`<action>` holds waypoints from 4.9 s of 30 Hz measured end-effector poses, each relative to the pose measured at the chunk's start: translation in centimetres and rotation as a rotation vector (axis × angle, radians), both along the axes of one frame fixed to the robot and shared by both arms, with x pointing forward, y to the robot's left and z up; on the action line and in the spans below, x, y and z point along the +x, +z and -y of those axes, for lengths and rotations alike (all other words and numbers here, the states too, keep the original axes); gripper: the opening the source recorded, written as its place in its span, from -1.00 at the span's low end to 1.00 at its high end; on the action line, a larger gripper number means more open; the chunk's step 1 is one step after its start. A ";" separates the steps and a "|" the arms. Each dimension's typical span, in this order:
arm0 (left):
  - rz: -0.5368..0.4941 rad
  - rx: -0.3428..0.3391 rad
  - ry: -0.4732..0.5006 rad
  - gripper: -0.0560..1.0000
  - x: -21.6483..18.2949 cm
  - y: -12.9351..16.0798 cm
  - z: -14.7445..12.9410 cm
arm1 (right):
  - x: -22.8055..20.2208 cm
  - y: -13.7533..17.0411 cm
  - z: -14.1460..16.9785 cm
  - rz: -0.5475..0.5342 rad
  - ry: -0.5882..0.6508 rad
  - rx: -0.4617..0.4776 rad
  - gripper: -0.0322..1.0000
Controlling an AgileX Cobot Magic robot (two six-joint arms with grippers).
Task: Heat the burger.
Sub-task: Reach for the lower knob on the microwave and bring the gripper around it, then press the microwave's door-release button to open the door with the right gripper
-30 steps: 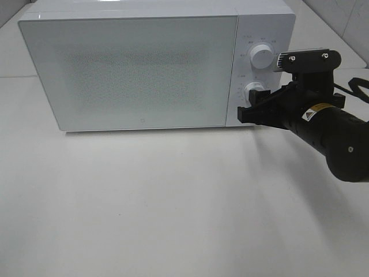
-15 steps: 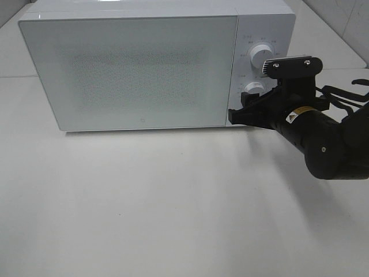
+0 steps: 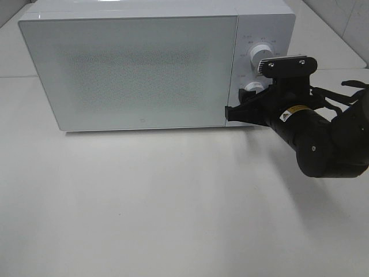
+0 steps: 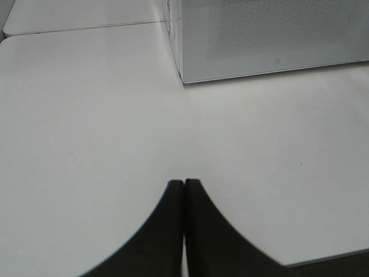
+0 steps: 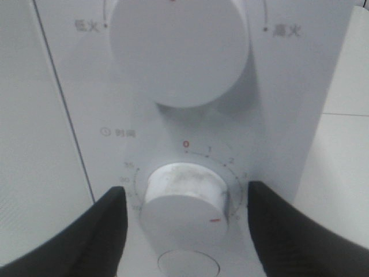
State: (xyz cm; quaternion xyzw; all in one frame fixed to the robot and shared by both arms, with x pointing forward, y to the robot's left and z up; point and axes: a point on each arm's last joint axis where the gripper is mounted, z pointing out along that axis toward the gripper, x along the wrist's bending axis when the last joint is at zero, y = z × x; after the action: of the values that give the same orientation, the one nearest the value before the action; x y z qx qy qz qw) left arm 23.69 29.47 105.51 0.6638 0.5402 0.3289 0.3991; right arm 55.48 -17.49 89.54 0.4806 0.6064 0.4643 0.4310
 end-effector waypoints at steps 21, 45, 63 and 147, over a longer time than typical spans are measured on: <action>0.000 0.000 0.000 -0.89 0.0 0.0 0.0 | 0.1 -0.1 -0.2 -0.017 -0.010 0.010 -0.13; 0.000 0.000 0.000 -0.89 0.0 0.0 0.0 | 0.0 0.0 -0.2 -0.181 -0.252 1.332 -0.12; 0.000 0.000 0.000 -0.89 0.0 0.0 0.0 | 0.0 -0.1 -0.2 -0.202 -0.284 1.563 0.01; 0.000 0.000 0.000 -0.89 0.0 0.0 0.0 | -3.3 11.1 2.4 -1.005 -0.006 -0.153 0.07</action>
State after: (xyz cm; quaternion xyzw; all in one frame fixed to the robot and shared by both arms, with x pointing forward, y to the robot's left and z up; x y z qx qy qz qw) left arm 23.69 29.47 105.51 0.6638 0.5402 0.3289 0.3991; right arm 52.20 -19.86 100.60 0.6134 0.7697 0.1290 0.1211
